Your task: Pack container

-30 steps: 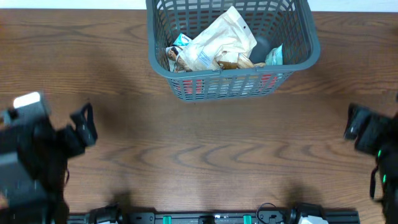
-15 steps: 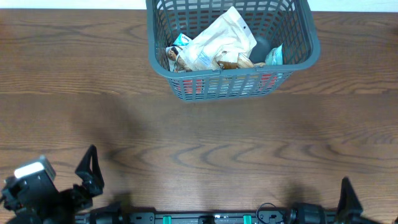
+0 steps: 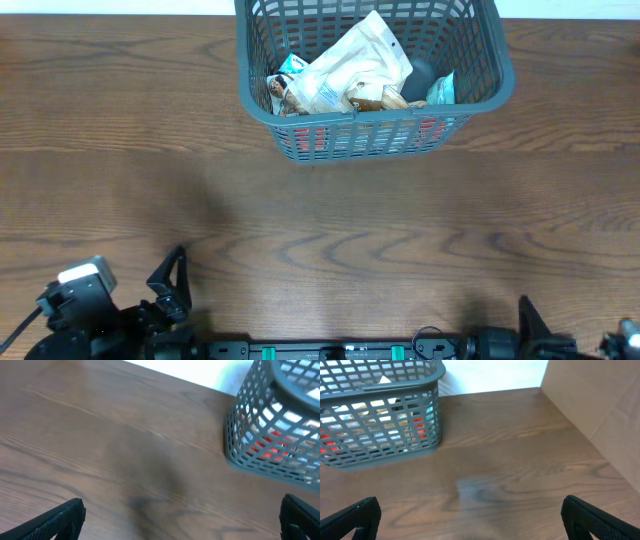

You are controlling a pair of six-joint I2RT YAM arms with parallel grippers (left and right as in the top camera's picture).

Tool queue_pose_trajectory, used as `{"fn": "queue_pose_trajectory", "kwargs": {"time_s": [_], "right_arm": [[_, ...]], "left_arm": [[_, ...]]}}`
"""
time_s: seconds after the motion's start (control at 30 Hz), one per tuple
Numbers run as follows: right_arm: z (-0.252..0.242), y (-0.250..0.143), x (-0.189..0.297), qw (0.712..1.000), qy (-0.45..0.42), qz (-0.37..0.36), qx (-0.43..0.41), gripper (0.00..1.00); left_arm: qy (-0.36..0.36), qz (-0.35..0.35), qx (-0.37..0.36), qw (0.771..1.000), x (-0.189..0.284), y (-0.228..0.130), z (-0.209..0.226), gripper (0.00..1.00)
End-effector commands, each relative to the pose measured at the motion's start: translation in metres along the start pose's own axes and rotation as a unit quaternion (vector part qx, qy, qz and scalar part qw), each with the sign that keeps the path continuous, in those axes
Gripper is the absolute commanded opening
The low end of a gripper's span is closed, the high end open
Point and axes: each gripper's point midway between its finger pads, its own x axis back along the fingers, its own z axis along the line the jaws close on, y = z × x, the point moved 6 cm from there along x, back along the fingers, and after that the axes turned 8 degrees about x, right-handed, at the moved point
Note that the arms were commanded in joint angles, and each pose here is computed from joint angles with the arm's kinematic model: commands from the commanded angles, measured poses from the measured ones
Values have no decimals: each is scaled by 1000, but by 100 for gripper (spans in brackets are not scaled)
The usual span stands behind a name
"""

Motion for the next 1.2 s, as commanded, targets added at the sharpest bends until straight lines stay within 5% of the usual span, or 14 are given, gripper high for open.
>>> {"fn": "queue_pose_trajectory", "kwargs": {"time_s": [0.0, 0.17, 1.17], "right_arm": [[5, 2, -12, 1000, 18, -12, -7, 99], [7, 20, -35, 998, 15, -56, -12, 99], [10, -8, -41, 1000, 20, 18, -3, 99]], "left_arm": [[-11, 2, 11, 1000, -5, -4, -1, 99], [-17, -15, 10, 1000, -5, 2, -3, 99], [-16, -12, 10, 1000, -5, 1, -3, 99]]}}
